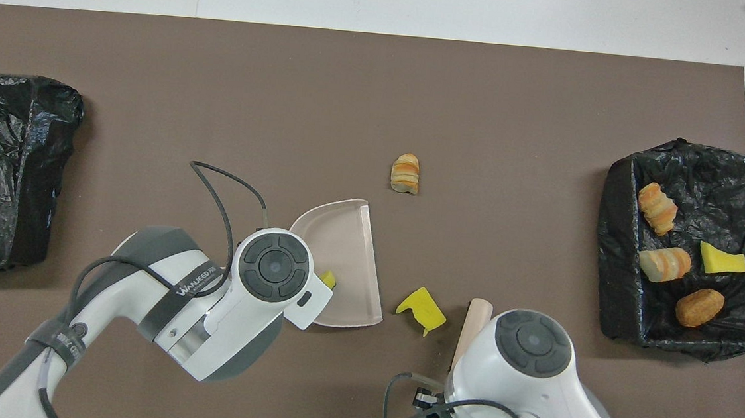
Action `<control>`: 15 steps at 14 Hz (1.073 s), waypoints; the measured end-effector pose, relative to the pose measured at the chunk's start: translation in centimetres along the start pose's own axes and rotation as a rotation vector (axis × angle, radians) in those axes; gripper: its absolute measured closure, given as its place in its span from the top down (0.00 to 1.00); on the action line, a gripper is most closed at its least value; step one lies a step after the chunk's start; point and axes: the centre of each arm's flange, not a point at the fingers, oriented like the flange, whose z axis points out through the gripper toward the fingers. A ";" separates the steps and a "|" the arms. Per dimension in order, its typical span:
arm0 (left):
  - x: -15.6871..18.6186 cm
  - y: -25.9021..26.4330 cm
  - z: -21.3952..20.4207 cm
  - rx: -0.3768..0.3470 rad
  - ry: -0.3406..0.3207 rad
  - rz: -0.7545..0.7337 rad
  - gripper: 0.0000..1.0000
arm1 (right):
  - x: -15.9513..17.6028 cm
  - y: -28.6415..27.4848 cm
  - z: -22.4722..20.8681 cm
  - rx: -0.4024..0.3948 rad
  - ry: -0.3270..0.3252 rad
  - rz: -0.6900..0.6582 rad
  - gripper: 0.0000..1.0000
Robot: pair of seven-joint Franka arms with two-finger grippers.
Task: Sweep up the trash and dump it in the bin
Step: 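Sweep the sponge pieces toward the dustpan with the right gripper's brush, then push the yellow sponge into the dustpan with the brush in the right gripper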
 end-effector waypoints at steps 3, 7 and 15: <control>0.0 0.8 0.2 0.004 0.000 0.011 0.31 | -1.1 -0.6 4.4 -0.009 0.048 -0.023 0.26; -0.1 1.0 0.5 0.008 0.005 0.013 0.31 | 0.0 -1.8 4.5 0.031 0.100 -0.213 0.26; -0.2 1.1 0.6 0.013 0.011 -0.002 0.31 | 0.1 -10.2 2.2 0.150 0.101 -0.382 0.26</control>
